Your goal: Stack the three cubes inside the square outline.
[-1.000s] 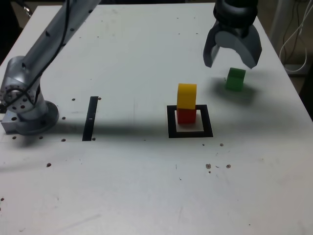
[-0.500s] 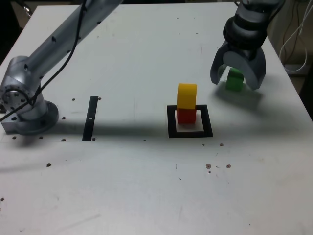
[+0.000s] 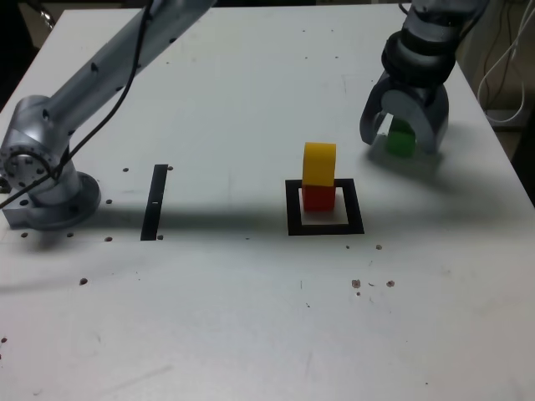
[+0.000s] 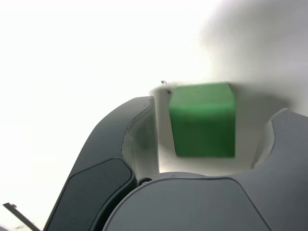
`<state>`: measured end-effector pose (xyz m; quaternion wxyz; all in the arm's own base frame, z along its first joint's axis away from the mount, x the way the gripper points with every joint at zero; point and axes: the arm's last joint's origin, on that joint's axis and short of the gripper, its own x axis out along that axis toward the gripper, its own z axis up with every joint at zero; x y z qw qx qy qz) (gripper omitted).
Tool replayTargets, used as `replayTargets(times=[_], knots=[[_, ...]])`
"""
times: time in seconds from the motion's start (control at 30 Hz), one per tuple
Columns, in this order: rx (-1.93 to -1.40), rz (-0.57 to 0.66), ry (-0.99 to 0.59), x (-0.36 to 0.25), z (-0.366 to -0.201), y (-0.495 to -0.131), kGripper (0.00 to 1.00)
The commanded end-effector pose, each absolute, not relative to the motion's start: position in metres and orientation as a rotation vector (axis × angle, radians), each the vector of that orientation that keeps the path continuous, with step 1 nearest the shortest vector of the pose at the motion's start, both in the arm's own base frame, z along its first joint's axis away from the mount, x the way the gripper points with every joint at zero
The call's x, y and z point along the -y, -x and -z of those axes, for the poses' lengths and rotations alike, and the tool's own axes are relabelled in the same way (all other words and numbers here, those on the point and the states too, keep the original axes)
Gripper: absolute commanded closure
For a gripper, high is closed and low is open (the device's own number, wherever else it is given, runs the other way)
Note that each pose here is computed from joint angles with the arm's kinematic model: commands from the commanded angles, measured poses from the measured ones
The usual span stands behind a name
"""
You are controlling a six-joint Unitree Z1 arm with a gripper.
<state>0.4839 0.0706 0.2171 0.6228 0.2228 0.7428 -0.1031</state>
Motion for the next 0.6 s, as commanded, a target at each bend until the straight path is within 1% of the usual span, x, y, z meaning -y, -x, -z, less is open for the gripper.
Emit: replayTargets(times=[0.0, 0.1, 0.23, 0.3, 0.37, 0.47, 0.57], knots=[[-1.703, 0.223, -0.503, -0.0727, -0.2150, -0.4860, 0.33], [-1.697, 0.214, -0.496, -0.0730, -0.2164, -0.4866, 0.39], [-1.699, 0.222, -0.484, -0.0725, -0.2150, -0.4868, 0.40], [-1.701, 0.229, -0.476, -0.0721, -0.2136, -0.4869, 0.43], [-1.700, 0.231, -0.467, -0.0717, -0.2134, -0.4868, 0.49], [-1.697, 0.224, -0.455, -0.0714, -0.2146, -0.4865, 0.59], [-1.699, 0.214, -0.443, -0.0713, -0.2142, -0.4862, 0.65]])
